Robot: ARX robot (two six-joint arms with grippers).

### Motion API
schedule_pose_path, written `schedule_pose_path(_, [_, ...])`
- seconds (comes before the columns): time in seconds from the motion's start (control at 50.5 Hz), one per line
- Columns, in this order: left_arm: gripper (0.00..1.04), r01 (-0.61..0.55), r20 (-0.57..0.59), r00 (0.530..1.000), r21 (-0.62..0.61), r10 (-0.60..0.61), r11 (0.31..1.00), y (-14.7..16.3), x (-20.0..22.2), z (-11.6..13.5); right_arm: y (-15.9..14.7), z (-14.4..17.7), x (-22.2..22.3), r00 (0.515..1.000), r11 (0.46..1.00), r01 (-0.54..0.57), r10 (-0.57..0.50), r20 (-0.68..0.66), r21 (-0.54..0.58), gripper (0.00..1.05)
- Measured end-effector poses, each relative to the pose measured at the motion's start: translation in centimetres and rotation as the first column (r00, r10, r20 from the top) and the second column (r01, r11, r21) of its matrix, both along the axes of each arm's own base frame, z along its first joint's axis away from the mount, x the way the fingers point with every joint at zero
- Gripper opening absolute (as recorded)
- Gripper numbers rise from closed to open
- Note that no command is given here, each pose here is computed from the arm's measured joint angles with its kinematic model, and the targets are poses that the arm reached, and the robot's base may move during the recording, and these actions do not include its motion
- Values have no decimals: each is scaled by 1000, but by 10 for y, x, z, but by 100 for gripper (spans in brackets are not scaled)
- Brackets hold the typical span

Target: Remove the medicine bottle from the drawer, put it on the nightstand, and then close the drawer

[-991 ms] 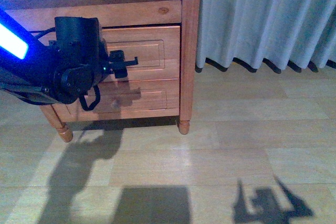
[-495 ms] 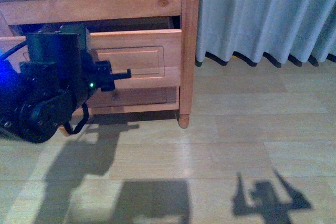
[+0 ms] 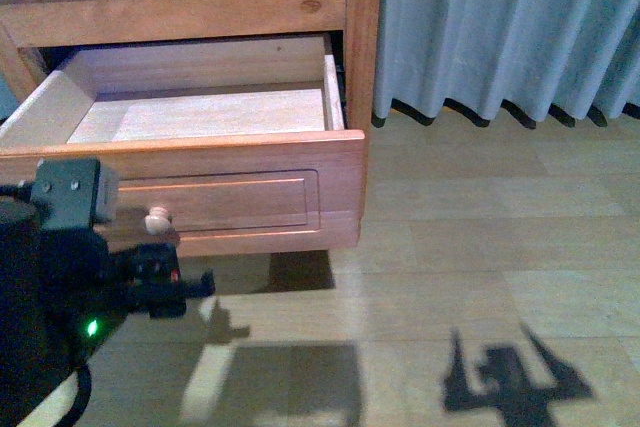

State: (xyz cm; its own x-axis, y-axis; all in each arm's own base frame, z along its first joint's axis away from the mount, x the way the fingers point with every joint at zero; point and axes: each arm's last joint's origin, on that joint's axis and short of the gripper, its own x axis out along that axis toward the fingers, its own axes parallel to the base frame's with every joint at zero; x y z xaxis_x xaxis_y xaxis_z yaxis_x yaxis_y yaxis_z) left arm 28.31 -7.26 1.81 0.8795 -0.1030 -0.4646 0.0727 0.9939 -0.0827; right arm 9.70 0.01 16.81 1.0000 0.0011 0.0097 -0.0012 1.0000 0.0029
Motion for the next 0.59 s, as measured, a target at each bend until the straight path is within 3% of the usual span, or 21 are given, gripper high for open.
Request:
schedule_pose_path(0.178, [72,-8,-131,991,-19,6,1000,8,-17,2,0,0,0,1000,1000,0,0,0,0,98])
schedule_pose_path(0.297, [98,-29,-146,989,-100,14,995,27,-14,44,0,0,0,1000,1000,0,0,0,0,98])
schedule_pose_path(0.476, [98,-7,-29,1000,-167,2,986,47,-16,122,0,0,0,1000,1000,0,0,0,0,98])
schedule_pose_path(0.515, [98,24,41,999,-201,-16,979,54,-22,157,0,0,0,1000,1000,0,0,0,0,98])
schedule_pose_path(0.594, [96,36,152,988,-178,-9,983,59,-41,196,0,0,0,1000,1000,0,0,0,0,98])
